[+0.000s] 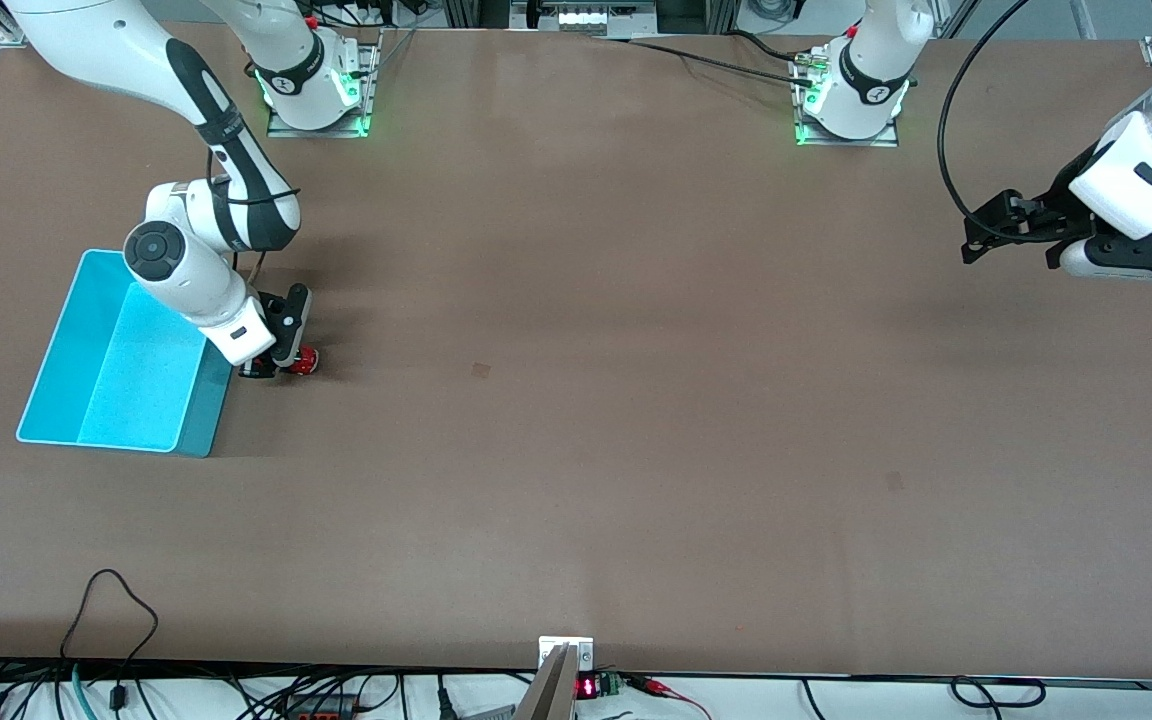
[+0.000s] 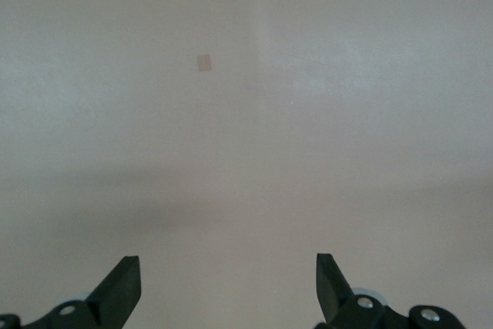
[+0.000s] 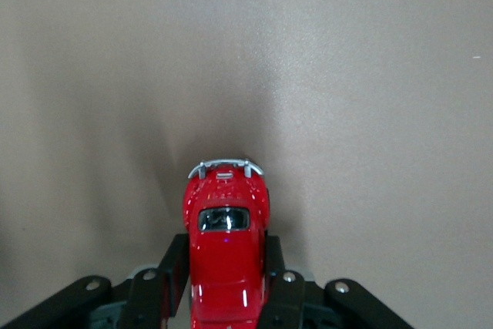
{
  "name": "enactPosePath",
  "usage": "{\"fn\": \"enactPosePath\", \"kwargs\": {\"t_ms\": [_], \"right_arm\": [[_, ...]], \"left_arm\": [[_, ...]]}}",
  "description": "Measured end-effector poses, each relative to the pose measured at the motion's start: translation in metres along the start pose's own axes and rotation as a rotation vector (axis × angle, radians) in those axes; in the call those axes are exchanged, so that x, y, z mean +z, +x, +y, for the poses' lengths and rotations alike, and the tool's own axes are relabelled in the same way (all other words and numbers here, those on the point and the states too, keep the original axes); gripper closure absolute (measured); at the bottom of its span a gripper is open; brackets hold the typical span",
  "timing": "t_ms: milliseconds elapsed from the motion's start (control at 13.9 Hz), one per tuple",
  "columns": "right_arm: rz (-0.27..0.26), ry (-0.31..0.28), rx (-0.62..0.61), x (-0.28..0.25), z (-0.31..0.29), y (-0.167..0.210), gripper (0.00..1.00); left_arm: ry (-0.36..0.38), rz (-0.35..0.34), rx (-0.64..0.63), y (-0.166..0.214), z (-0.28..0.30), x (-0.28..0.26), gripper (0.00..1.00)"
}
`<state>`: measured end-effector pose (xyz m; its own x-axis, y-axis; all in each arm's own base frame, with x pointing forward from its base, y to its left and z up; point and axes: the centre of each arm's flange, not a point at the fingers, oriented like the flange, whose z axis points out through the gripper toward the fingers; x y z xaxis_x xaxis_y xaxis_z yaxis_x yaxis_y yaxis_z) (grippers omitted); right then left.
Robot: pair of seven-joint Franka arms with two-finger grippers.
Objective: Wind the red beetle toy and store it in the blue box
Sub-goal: 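Lift the car with the right gripper over the blue box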
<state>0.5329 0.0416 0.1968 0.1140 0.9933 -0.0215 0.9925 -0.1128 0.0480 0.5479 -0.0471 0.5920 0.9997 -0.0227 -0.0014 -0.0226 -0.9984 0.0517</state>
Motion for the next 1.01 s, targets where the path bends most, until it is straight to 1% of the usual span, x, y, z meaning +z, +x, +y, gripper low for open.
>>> {"fn": "enactPosePath", "kwargs": {"t_ms": [288, 360, 576, 792, 864, 1008], "right_arm": [[0.007, -0.015, 0.003, -0.003, 0.004, 0.002, 0.56], [0.017, -0.021, 0.018, -0.006, 0.007, 0.003, 0.56], [0.072, -0.037, 0.09, -0.017, 0.016, 0.015, 0.56], [0.135, -0.054, 0.263, -0.035, 0.027, 0.034, 0.56], [0.148, -0.056, 0.32, -0.044, 0.032, 0.042, 0.56], [0.163, -0.038, 0.455, -0.066, 0.043, 0.054, 0.56]], "left_arm": [[0.0, -0.001, -0.003, 0.0, -0.001, 0.0, 0.0], [0.0, -0.001, -0.003, 0.0, -0.002, 0.0, 0.0], [0.0, -0.001, -0.003, 0.0, -0.002, 0.0, 0.0], [0.0, -0.002, -0.003, 0.0, -0.002, 0.0, 0.0], [0.0, -0.004, -0.003, 0.0, -0.002, 0.001, 0.0], [0.0, -0.006, -0.003, 0.0, -0.002, 0.001, 0.0]]}}
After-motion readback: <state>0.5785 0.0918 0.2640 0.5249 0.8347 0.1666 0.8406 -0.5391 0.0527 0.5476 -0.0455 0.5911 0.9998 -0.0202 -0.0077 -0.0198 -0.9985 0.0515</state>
